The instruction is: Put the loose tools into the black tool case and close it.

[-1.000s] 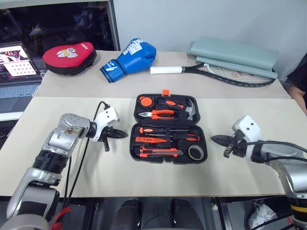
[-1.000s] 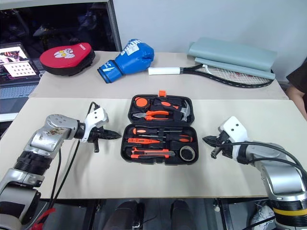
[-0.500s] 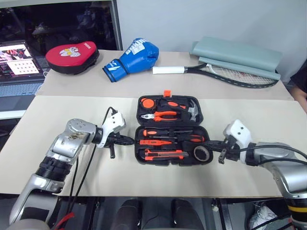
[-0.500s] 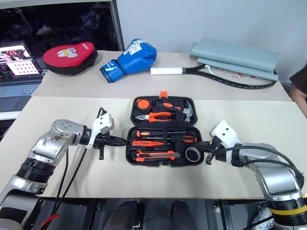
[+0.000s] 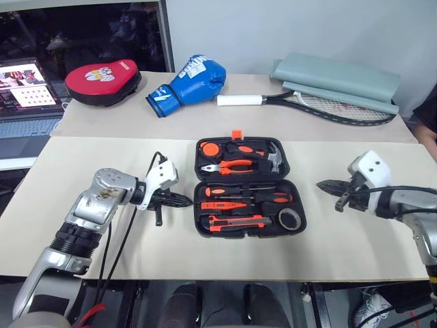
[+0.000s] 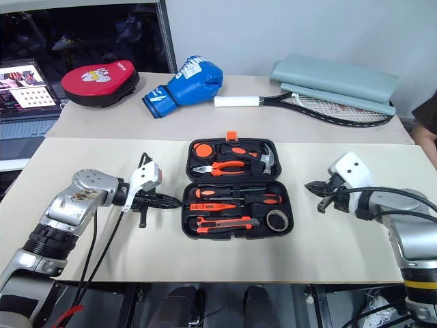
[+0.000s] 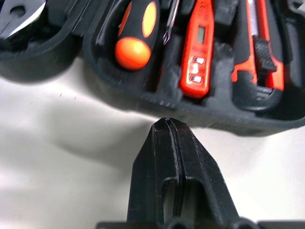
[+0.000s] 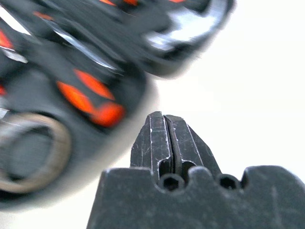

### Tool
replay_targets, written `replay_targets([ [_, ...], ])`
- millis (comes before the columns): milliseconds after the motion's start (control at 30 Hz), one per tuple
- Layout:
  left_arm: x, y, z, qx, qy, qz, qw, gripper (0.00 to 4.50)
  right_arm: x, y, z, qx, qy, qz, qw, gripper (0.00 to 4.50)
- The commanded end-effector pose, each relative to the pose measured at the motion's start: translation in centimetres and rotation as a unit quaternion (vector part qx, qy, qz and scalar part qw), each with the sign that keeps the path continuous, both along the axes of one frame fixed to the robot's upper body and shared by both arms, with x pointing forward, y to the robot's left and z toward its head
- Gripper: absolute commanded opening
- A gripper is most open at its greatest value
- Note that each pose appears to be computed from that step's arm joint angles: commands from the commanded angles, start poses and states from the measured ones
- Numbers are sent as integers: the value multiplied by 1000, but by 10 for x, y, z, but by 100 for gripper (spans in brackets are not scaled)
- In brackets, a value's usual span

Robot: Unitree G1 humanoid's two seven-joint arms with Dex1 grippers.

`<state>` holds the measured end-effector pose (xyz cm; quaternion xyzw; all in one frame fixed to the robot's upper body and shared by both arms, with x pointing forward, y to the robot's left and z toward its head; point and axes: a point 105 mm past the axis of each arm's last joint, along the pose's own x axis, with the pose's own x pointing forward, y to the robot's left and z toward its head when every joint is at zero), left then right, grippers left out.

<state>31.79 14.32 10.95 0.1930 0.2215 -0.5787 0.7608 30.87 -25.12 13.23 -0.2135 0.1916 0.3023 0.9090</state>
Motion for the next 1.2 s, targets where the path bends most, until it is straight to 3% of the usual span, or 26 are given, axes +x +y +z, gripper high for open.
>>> replay_targets([
  [33,4,-8,12,-11,-27,-15,999,0,1,14,-7,3,-4,23,1000,4],
  [367,-6,-20,15,-32,-13,-43,998,0,0,49,-3,20,-11,83,996,4],
  [767,-49,-15,4,-5,34,-106,994,0,-45,66,-15,15,40,158,987,4],
  [933,-58,-4,-6,23,36,-103,994,0,-73,72,-21,18,65,180,981,4],
  [1200,-60,5,-10,23,51,-69,996,0,-82,67,-25,12,68,160,985,4],
])
